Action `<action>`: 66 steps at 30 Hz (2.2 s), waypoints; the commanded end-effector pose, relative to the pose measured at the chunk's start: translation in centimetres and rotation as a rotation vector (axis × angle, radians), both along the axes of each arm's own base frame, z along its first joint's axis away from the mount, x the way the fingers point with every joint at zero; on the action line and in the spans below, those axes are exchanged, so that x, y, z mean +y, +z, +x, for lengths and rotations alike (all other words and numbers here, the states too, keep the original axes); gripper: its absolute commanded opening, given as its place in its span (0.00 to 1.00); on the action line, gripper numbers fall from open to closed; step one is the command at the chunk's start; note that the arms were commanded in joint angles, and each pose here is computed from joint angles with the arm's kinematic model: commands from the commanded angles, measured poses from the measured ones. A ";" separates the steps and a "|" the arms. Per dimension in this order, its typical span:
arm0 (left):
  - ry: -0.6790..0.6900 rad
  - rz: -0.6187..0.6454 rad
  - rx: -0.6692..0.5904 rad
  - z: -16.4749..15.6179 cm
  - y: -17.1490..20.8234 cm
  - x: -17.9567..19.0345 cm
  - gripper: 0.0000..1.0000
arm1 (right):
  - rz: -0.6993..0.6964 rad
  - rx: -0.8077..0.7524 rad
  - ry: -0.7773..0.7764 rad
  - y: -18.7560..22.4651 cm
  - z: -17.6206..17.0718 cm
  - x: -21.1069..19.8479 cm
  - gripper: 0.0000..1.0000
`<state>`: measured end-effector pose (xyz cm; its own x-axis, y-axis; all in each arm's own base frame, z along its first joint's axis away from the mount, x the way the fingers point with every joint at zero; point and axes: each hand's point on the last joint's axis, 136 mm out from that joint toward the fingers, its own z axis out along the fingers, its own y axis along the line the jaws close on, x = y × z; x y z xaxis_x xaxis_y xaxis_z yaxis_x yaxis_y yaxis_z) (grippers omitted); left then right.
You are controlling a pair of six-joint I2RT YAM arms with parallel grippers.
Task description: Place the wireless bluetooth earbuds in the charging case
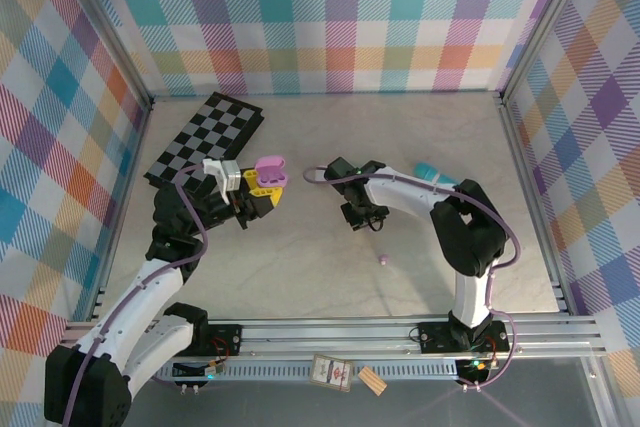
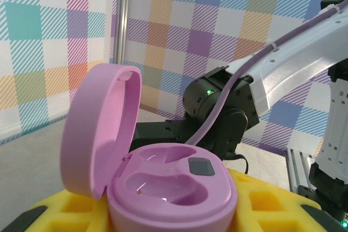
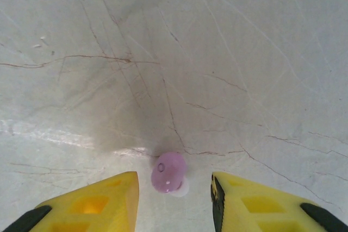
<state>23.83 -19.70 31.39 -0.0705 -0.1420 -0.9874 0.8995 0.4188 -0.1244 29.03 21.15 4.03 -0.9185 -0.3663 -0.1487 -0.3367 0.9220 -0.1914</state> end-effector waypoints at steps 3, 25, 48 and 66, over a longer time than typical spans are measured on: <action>0.009 -0.012 -0.018 -0.2 0.4 0.4 0.27 | -0.030 0.014 0.003 -0.1 -0.1 0.3 0.41; 0.004 -0.009 -0.014 -0.1 0.3 0.3 0.27 | -0.124 0.021 0.018 -0.5 -0.1 -1.2 0.36; -0.003 -0.013 -0.013 -0.1 0.4 0.3 0.27 | -0.193 0.011 0.037 -1.1 0.5 -1.9 0.26; 0.000 -0.015 -0.016 0.0 0.5 0.3 0.26 | -0.236 0.034 0.060 -1.9 0.5 -2.3 0.26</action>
